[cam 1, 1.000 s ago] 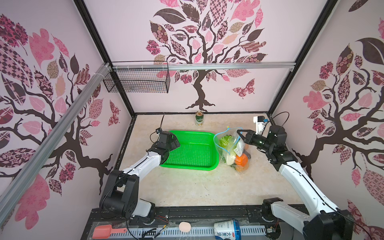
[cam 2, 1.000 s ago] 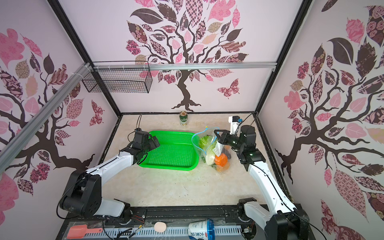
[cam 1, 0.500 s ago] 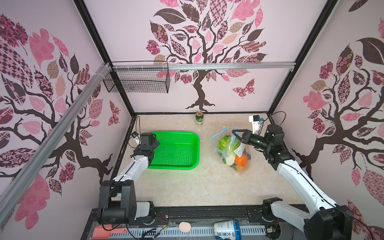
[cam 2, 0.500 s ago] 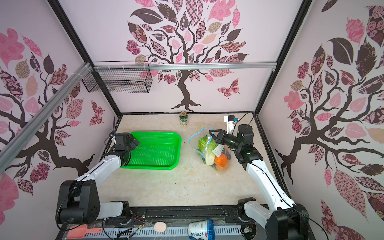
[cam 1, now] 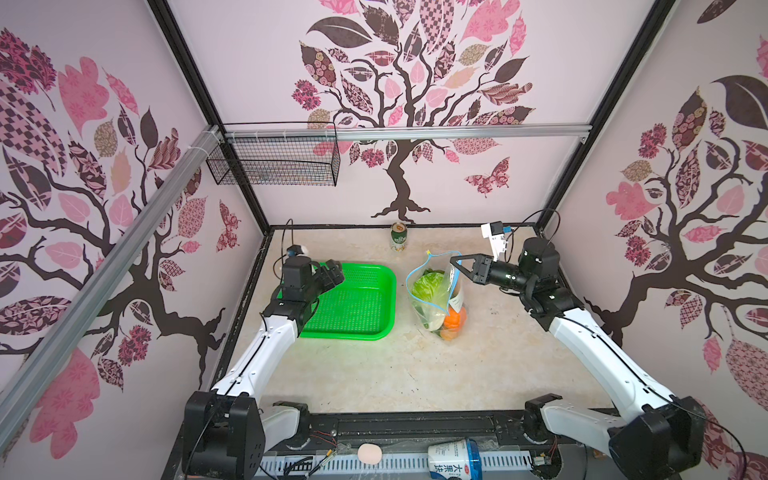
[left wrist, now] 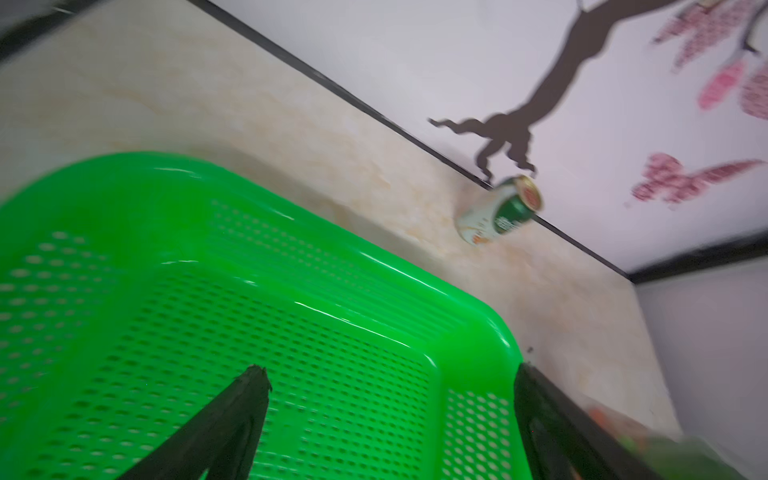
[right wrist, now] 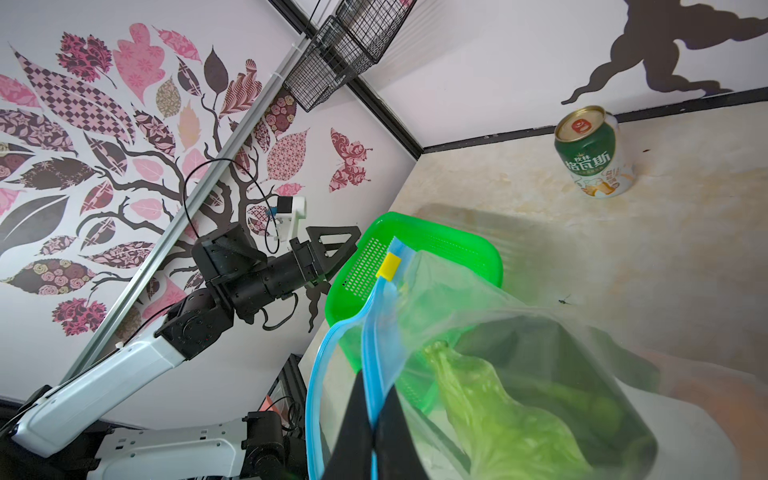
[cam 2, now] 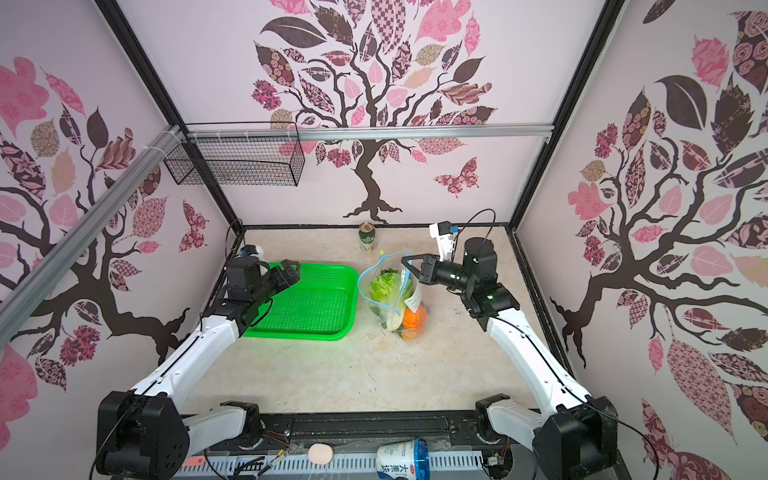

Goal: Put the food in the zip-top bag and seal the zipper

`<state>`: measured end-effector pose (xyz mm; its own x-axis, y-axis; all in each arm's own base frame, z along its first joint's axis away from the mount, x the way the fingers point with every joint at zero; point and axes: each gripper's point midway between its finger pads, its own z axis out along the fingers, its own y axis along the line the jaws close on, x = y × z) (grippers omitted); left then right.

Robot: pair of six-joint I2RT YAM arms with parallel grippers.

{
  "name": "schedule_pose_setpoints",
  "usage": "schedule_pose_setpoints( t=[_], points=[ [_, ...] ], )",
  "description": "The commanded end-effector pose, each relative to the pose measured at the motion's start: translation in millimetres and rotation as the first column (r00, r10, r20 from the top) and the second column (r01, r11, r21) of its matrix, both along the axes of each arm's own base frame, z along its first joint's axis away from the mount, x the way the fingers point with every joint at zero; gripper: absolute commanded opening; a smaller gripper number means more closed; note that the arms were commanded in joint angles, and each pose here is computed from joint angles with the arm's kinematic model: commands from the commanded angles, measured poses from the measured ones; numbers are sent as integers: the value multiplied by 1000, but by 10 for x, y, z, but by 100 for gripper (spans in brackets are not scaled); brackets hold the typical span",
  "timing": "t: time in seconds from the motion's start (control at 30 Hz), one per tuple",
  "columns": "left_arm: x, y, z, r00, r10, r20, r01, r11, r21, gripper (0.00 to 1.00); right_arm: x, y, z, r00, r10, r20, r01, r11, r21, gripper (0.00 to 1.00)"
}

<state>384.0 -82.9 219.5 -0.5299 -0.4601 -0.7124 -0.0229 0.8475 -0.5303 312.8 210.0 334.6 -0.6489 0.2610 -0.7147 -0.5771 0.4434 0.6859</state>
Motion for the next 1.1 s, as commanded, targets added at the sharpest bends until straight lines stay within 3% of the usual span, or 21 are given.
schedule_pose_setpoints(
  t=[0.0, 0.07, 0.17, 0.27, 0.43, 0.5, 0.63, 0.73, 0.9, 1.07],
  points=[
    [-175, -657, 563, 942, -312, 121, 325, 940, -108, 91, -90, 122, 216, 993, 94, 71, -95, 995, 9, 0],
    [-237, -810, 692, 913, -374, 165, 394, 912, -111, 89, -126, 143, 154, 990, 126, 67, -125, 992, -15, 0],
    [-288, -981, 766, 877, -428, 220, 465, 871, -160, 84, -39, 64, -33, 998, 55, 33, -52, 996, -76, 0],
    [-406, -1280, 862, 823, -492, 282, 558, 792, -247, 78, 59, -26, -225, 1000, -27, 1, 27, 991, -128, 0],
    [-797, -1898, 957, 709, -634, 309, 703, 673, -229, 80, 205, -179, -430, 989, -145, -30, 135, 967, -215, 0],
    [-915, -2051, 964, 679, -667, 307, 732, 651, -203, 80, 211, -184, -430, 989, -147, -26, 138, 966, -220, 0],
    [-965, -2150, 752, 685, -698, 210, 727, 673, -135, 76, 204, -179, -411, 989, -143, -27, 134, 967, -218, 0],
    [-939, -2169, 649, 690, -703, 172, 723, 681, -117, 53, 197, -178, -373, 990, -141, -22, 133, 967, -217, 0],
    [-943, -2254, 619, 674, -721, 163, 739, 662, -129, 2, 151, -148, -304, 992, -122, -20, 115, 971, -210, 0],
    [-1028, -2374, 787, 651, -730, 208, 758, 639, -133, 0, 52, 1, -167, 997, -81, 21, 84, 962, -261, 0]
  ],
)
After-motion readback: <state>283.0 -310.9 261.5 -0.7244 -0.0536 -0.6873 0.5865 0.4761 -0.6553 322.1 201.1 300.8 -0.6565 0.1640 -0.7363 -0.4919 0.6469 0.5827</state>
